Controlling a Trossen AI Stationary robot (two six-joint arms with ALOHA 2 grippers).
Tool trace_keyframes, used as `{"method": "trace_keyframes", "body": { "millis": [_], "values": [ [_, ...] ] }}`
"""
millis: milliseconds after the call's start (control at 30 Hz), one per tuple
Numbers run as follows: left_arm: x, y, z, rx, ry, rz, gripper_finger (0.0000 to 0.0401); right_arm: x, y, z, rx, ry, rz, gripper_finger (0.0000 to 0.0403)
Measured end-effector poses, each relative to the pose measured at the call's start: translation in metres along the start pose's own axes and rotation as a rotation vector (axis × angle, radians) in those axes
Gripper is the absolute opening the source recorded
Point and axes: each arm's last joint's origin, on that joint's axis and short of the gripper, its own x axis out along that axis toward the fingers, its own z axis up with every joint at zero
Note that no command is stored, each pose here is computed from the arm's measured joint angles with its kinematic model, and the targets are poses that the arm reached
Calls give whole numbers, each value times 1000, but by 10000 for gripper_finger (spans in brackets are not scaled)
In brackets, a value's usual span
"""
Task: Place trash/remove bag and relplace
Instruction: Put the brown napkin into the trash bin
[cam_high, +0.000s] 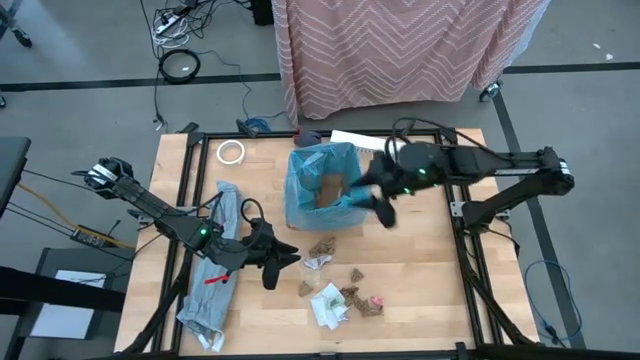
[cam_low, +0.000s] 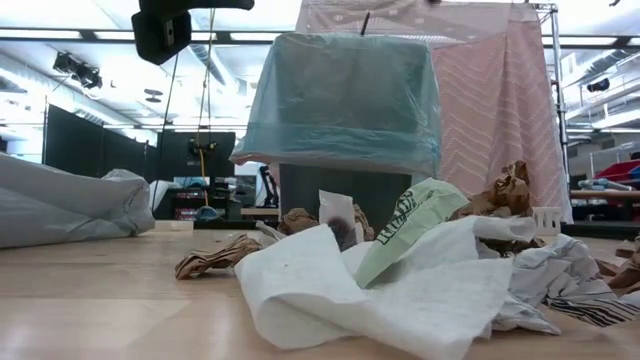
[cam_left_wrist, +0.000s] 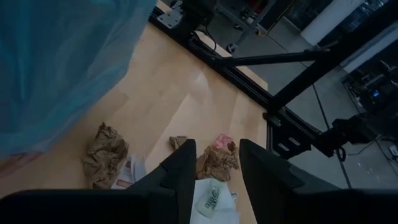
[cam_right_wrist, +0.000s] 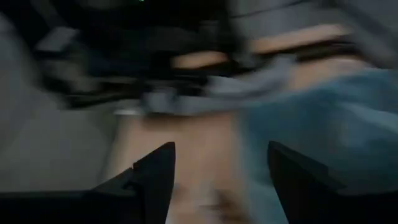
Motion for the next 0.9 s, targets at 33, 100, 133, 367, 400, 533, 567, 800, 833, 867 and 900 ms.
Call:
{"method": "trace_keyframes", "body": {
  "millis": [33, 100, 133, 367, 400, 533, 567, 800, 833, 867, 900],
  "values": [
    [0, 0, 0, 3, 5, 1, 131, -3, 11, 1, 16, 4, 66, 242],
    [0, 0, -1, 4, 11, 0, 131, -8, 34, -5, 37, 65, 157, 240],
    [0, 1, -1, 7, 14, 3, 131, -10, 43, -13, 41, 125, 179, 237],
    [0, 3, -3, 22, 33, 25, 131, -9, 76, -101, 7, 545, -9, 237],
    [0, 3, -3, 24, 35, 27, 131, -6, 77, -111, 20, 560, -25, 240],
    [0, 3, -3, 25, 35, 28, 131, 10, 84, -141, 95, 555, -13, 257],
    [0, 4, -3, 25, 35, 28, 131, 16, 87, -149, 111, 550, -9, 261],
    [0, 4, -3, 23, 34, 28, 131, 59, 105, -192, 95, 580, 33, 270],
    [0, 4, -3, 23, 34, 28, 131, 65, 107, -197, 84, 600, 34, 270],
    [0, 4, -3, 23, 34, 28, 131, 70, 109, -202, 71, 619, 32, 270],
    [0, 4, -3, 23, 34, 28, 131, 75, 111, -206, 63, 627, 37, 271]
  ]
}}
